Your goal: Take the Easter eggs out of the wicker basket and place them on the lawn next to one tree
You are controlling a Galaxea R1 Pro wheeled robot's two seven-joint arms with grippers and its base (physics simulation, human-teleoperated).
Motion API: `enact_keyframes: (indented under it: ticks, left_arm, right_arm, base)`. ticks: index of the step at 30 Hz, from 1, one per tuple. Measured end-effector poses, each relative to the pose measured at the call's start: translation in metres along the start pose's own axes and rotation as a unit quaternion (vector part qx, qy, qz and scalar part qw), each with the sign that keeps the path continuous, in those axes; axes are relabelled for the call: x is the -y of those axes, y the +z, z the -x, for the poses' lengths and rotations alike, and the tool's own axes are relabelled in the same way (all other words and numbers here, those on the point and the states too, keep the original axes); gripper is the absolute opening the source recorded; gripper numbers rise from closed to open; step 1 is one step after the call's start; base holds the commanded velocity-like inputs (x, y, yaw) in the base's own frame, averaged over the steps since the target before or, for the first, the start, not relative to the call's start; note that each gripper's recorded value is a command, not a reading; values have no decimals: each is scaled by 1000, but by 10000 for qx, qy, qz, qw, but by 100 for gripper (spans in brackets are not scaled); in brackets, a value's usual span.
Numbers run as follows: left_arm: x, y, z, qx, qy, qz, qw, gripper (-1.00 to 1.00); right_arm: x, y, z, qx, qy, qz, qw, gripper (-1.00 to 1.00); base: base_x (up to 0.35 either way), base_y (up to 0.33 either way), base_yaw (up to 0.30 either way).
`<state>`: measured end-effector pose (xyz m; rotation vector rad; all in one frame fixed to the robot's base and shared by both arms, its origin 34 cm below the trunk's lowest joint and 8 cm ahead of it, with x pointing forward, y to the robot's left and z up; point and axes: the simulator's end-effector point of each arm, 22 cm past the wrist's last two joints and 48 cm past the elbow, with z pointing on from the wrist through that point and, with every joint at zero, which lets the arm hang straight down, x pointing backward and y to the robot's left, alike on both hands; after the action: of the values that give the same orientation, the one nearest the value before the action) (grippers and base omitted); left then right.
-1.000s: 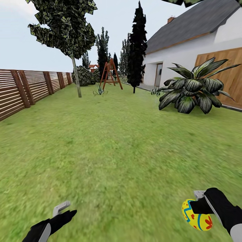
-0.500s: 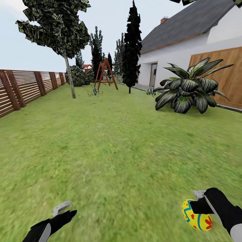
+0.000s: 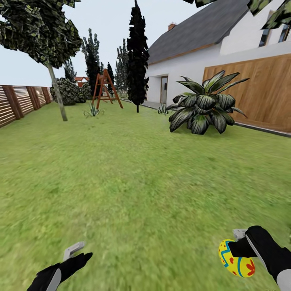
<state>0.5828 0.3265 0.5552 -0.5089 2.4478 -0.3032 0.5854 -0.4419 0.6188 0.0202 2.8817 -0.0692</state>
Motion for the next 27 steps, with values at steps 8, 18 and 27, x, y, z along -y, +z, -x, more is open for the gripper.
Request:
enact_keyframes:
  ticks: [8, 18, 27]
  left_arm:
    - [0, 0, 1, 13, 1, -2, 10000, 100]
    - [1, 0, 1, 17, 3, -5, 10000, 100]
    - [1, 0, 0, 13, 5, -6, 10000, 100]
  right_arm:
    - [-4, 1, 0, -1, -7, 24, 10000, -100]
    - [-4, 1, 0, -1, -8, 22, 10000, -100]
    - [-4, 1, 0, 0, -7, 24, 10000, -100]
  base:
    - [317, 192, -299]
    - [317, 195, -299]
    - [317, 199, -299]
